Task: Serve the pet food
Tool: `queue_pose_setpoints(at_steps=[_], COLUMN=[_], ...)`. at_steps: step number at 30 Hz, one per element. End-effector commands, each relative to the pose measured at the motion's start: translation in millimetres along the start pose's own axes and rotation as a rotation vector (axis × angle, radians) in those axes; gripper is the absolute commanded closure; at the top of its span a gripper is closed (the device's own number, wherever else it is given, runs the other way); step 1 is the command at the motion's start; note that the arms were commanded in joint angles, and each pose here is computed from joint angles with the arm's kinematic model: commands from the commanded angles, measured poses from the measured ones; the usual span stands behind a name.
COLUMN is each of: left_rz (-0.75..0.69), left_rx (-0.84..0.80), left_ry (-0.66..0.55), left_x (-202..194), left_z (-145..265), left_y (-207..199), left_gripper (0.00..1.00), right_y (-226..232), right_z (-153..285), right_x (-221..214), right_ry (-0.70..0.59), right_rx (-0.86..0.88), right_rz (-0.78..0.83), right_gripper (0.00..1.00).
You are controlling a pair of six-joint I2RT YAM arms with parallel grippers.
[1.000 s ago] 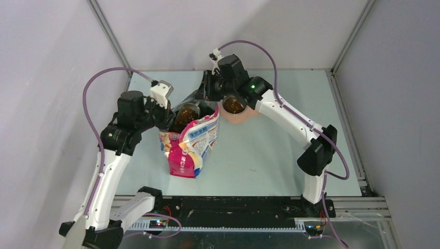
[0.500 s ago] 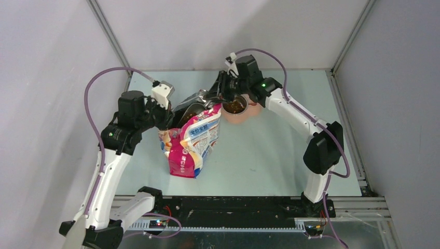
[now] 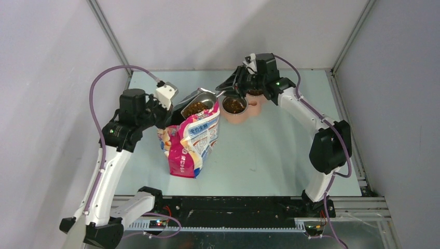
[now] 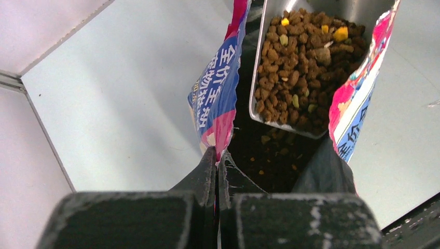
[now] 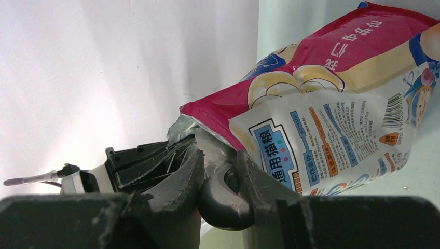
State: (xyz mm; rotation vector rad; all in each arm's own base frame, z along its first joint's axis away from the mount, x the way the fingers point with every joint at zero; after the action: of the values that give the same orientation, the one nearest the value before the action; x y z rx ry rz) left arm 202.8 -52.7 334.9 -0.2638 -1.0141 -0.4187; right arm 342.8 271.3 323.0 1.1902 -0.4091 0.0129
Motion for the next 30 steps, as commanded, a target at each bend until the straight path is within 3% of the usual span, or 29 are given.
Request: queue_pose_setpoints(at_steps=[1, 19, 30], left_rz=[-0.071, -0.090, -0.106], left_rx=[0.009, 0.013, 0.041], left_ry=[0.061, 0.058, 0.082], left_x=[-2, 0, 2], left_z=[3, 0, 6], left_y=[4, 10, 14], left_gripper=[1.00, 1.00, 1.00], right_y=[11, -7, -19], right_z=[27, 70, 120], right_x=[25, 36, 66], right_ry=[-0.103, -0.216, -0.348], right_rx=[0.040, -0.023, -0.033], right_rz=[0.002, -0.107, -0.140], right_gripper=[1.00, 1.00, 1.00])
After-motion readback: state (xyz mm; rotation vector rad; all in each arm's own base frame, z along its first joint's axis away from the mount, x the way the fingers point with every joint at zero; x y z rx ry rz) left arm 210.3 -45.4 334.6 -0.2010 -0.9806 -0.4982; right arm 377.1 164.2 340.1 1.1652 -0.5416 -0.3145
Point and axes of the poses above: each gripper's point midway between its finger pads, its own z axis back along the fingers, its own y axis along the line the jaws close on, x = y × z, the point moved 9 cm from there along z, back along the fingers, and after that the axes turned 14 degrees about z, right-handed, at the moved point
